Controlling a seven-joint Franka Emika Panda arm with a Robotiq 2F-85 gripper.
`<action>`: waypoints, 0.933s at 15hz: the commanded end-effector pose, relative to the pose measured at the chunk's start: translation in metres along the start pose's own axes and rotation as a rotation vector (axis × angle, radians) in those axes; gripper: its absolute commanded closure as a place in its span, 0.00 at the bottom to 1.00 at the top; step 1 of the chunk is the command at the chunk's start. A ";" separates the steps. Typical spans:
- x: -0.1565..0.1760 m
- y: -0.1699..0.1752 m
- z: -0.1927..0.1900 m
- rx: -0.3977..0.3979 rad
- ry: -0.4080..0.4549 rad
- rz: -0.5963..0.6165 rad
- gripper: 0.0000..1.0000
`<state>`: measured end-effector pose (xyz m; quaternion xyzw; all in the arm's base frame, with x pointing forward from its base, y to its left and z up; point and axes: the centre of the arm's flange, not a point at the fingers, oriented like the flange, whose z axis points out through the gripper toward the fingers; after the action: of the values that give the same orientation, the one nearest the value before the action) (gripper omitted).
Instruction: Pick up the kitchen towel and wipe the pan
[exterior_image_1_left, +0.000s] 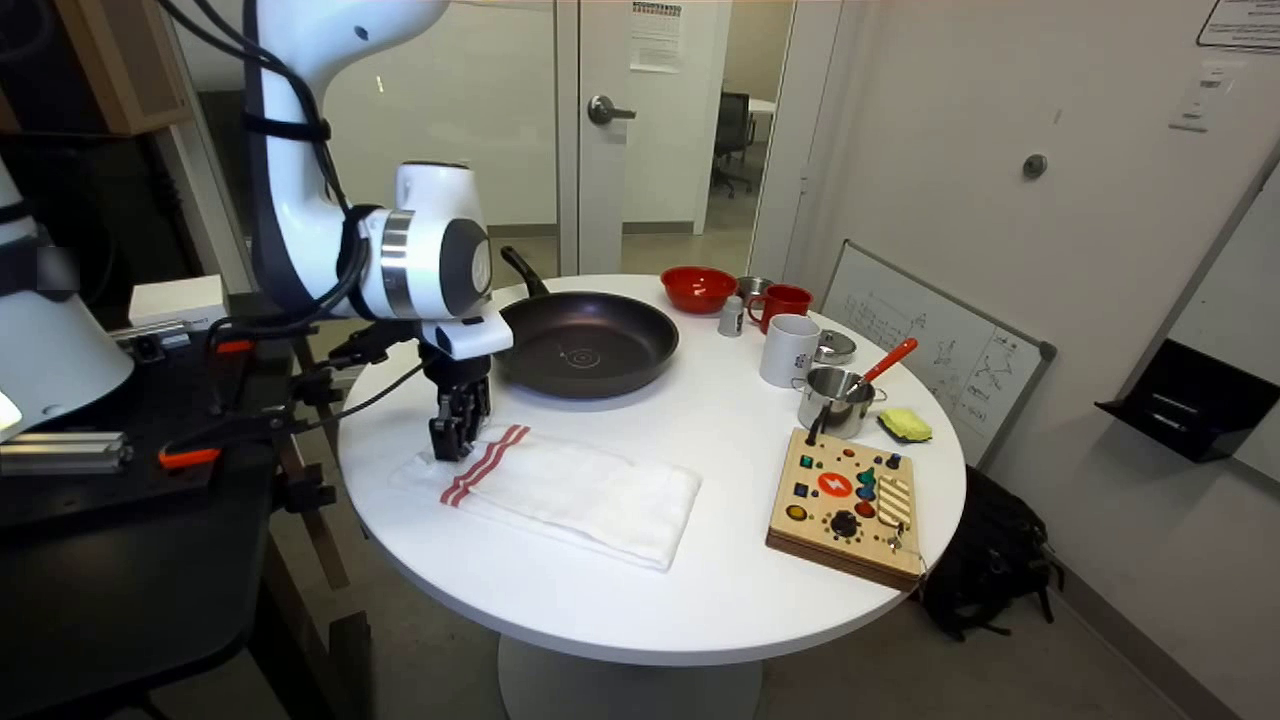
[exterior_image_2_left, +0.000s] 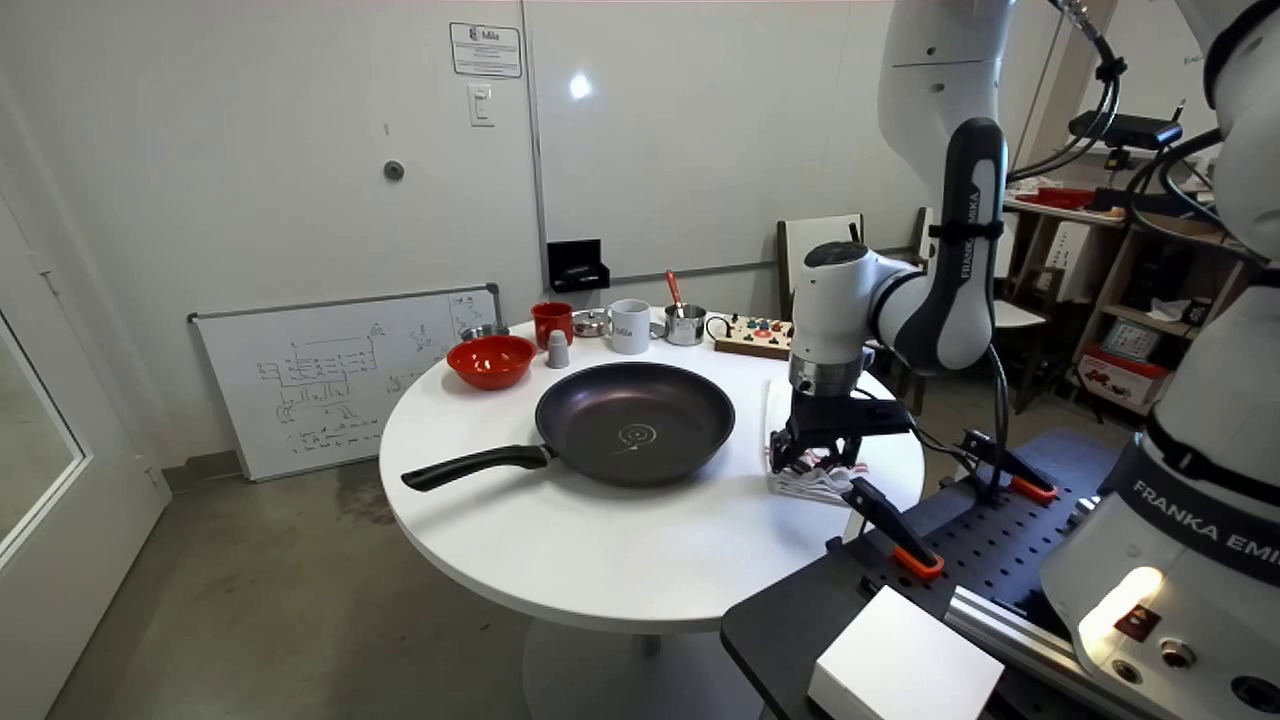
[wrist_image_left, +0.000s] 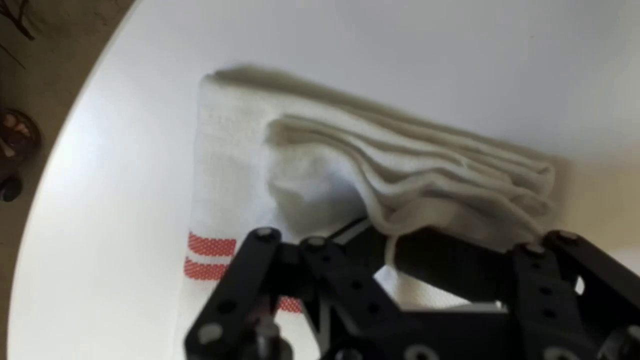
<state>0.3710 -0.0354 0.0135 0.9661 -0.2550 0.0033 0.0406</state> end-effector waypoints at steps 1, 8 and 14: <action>-0.011 -0.013 -0.037 -0.002 0.045 -0.036 0.96; -0.014 -0.025 -0.065 -0.007 0.094 -0.079 0.96; -0.021 -0.025 -0.042 -0.027 0.048 -0.103 0.97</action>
<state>0.3693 -0.0022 0.0614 0.9745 -0.2148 0.0343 0.0557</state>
